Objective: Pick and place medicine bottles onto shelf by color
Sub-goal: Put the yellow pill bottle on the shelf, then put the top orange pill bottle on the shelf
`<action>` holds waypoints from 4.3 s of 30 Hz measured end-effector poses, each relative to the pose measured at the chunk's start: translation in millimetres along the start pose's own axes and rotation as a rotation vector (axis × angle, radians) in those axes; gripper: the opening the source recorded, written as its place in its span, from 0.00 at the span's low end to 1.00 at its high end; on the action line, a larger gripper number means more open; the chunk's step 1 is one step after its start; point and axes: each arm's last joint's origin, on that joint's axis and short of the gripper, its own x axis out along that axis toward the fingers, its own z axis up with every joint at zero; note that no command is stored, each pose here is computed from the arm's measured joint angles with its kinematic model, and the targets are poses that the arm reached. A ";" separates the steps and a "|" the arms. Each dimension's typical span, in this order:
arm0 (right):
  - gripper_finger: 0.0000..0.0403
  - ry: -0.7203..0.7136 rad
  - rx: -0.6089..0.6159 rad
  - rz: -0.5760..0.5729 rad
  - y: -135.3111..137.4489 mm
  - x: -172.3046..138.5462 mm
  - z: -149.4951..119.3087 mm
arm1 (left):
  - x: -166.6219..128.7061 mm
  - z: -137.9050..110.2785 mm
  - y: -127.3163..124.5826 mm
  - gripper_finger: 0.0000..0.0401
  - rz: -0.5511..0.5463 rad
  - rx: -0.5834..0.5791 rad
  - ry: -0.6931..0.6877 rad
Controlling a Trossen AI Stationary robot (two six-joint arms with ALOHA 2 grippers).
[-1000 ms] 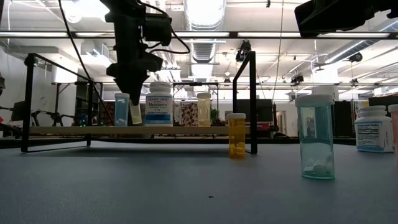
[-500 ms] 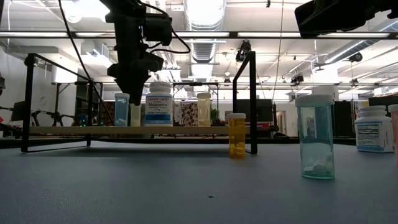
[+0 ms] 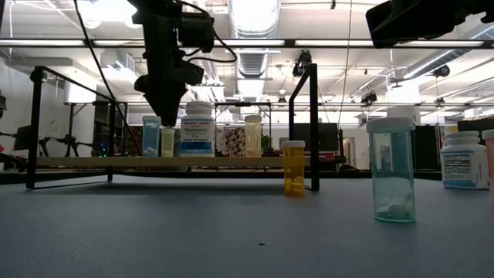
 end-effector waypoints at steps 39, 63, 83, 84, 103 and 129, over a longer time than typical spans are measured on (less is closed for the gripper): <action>0.03 0.001 0.000 0.000 0.0 0.0 -0.1 | 5.9 -7.0 0.8 0.16 -0.003 0.138 0.029; 0.03 0.000 0.008 0.000 0.0 0.0 -0.1 | -96.0 -44.7 -125.4 0.16 -0.329 0.442 -0.777; 0.18 -0.100 0.154 -0.010 0.5 17.5 9.4 | -84.0 -94.3 -174.7 0.16 -0.383 0.854 -1.155; 0.20 -0.102 0.156 -0.010 0.6 18.8 9.9 | -83.0 -95.2 -173.8 0.16 -0.374 0.868 -1.156; 0.49 0.254 0.370 0.007 -0.2 49.3 34.2 | -75.5 -101.9 -164.9 0.16 -0.274 1.010 -1.174; 0.46 0.380 0.407 -0.196 36.1 138.4 10.7 | -73.1 -137.2 -100.0 0.16 -0.336 0.890 -1.258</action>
